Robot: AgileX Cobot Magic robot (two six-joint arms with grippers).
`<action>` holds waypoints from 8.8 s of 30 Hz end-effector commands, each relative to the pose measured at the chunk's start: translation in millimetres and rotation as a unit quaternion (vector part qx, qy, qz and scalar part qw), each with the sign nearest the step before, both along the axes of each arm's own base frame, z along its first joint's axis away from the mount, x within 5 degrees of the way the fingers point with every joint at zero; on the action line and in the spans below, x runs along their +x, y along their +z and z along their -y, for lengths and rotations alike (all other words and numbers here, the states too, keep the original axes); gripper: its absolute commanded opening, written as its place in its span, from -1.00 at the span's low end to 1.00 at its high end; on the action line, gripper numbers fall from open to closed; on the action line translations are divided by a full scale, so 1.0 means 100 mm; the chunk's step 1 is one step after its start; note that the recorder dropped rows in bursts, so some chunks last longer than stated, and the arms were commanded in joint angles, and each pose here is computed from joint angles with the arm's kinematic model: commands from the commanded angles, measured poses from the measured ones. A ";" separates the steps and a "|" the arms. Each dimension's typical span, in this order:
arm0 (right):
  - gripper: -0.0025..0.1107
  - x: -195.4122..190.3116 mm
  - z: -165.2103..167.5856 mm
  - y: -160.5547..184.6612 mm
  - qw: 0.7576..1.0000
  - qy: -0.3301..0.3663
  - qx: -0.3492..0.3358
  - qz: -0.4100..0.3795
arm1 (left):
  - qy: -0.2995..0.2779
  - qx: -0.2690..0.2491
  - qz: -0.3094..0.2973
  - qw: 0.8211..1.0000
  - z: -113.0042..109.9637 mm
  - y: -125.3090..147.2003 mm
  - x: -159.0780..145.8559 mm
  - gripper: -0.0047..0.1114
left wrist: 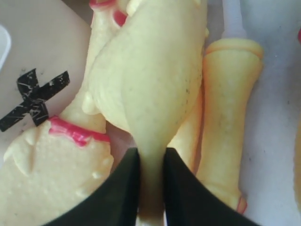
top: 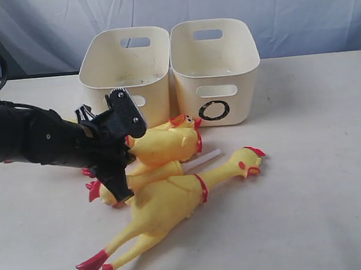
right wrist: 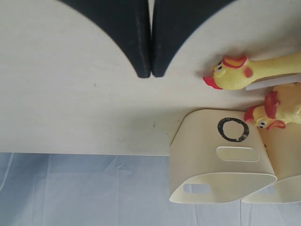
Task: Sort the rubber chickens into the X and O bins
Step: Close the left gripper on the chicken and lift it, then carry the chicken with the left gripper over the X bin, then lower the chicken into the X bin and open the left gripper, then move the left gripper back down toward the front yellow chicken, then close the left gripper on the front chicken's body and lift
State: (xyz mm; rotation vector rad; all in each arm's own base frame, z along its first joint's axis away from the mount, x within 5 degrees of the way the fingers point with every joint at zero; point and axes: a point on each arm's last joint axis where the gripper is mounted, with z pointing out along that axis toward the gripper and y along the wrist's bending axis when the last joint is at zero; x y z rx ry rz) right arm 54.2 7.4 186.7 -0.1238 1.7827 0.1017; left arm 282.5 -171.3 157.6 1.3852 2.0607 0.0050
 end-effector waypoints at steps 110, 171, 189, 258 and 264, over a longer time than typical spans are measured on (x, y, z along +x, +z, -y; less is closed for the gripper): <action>-0.96 0.00 0.00 0.00 1.000 -0.003 -0.002 0.007 | 0.253 -0.153 0.089 0.951 -0.04 0.88 1.61 -0.92; -0.96 0.00 0.00 0.00 1.000 -0.003 -0.002 0.007 | 0.292 -0.151 0.063 0.942 -0.29 1.80 1.14 -0.92; -0.96 0.00 0.00 0.00 1.000 -0.003 -0.002 0.007 | 0.205 -0.092 0.024 0.974 0.07 2.03 0.60 -0.92; -0.96 0.00 0.00 0.00 1.000 -0.003 -0.002 0.007 | -0.023 0.045 -0.050 0.997 -0.17 0.11 -0.77 0.08; -0.96 0.00 0.00 0.00 1.000 -0.003 -0.002 0.007 | -0.033 0.043 -0.038 0.998 -0.13 0.04 -0.72 0.08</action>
